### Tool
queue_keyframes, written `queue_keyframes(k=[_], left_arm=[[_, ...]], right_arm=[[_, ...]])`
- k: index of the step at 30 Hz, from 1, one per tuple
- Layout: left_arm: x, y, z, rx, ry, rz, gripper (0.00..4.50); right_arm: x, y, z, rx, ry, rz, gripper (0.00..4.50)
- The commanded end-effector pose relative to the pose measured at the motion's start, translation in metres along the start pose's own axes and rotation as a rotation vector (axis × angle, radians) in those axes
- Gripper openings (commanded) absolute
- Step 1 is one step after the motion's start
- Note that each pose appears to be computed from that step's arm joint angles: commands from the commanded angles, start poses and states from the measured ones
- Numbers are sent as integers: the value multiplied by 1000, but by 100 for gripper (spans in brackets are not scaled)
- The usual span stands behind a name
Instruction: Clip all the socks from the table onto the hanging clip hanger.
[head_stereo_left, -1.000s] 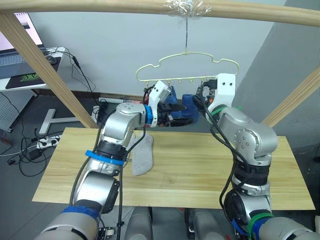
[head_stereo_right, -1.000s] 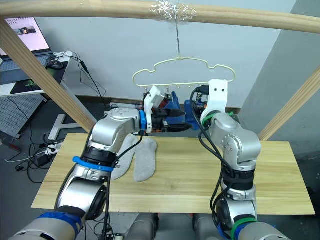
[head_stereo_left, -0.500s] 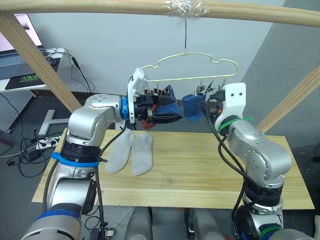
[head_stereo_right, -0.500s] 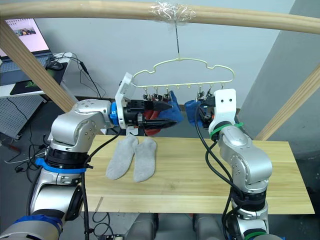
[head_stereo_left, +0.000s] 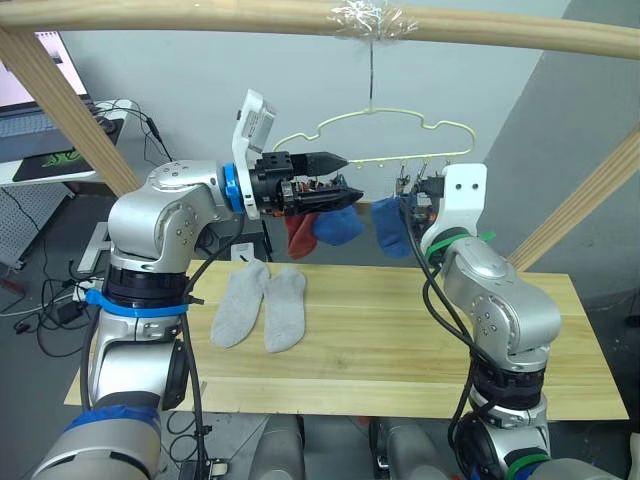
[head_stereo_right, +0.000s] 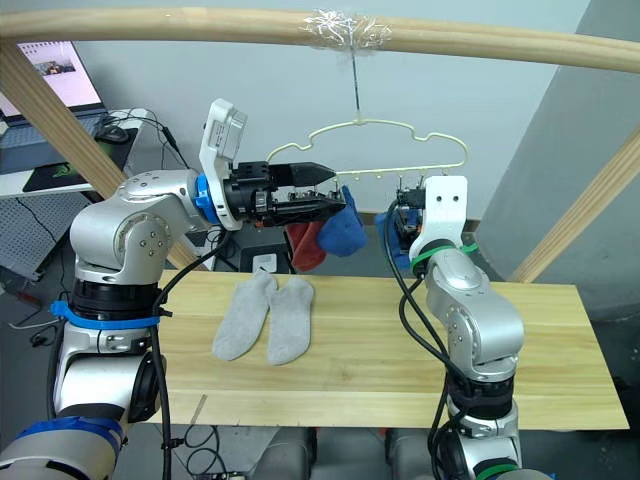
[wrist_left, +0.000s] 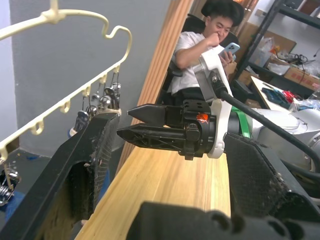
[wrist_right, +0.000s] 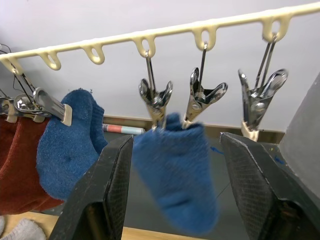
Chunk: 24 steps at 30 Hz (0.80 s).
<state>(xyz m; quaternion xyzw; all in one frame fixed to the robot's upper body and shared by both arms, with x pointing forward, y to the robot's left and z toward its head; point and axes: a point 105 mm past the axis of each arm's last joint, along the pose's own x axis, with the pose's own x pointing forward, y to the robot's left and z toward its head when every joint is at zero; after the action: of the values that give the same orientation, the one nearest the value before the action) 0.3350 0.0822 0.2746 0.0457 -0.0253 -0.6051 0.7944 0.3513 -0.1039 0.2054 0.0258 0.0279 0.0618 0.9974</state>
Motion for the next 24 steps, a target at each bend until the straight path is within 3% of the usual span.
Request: queue_keyframes(k=[1, 24], left_arm=[[-3, -3, 16, 50, -30, -5, 380], [-2, 1, 14, 69, -12, 38, 380]], right_arm=[[-2, 0, 17, 11, -71, -2, 285], [16, -11, 11, 37, -48, -21, 285]])
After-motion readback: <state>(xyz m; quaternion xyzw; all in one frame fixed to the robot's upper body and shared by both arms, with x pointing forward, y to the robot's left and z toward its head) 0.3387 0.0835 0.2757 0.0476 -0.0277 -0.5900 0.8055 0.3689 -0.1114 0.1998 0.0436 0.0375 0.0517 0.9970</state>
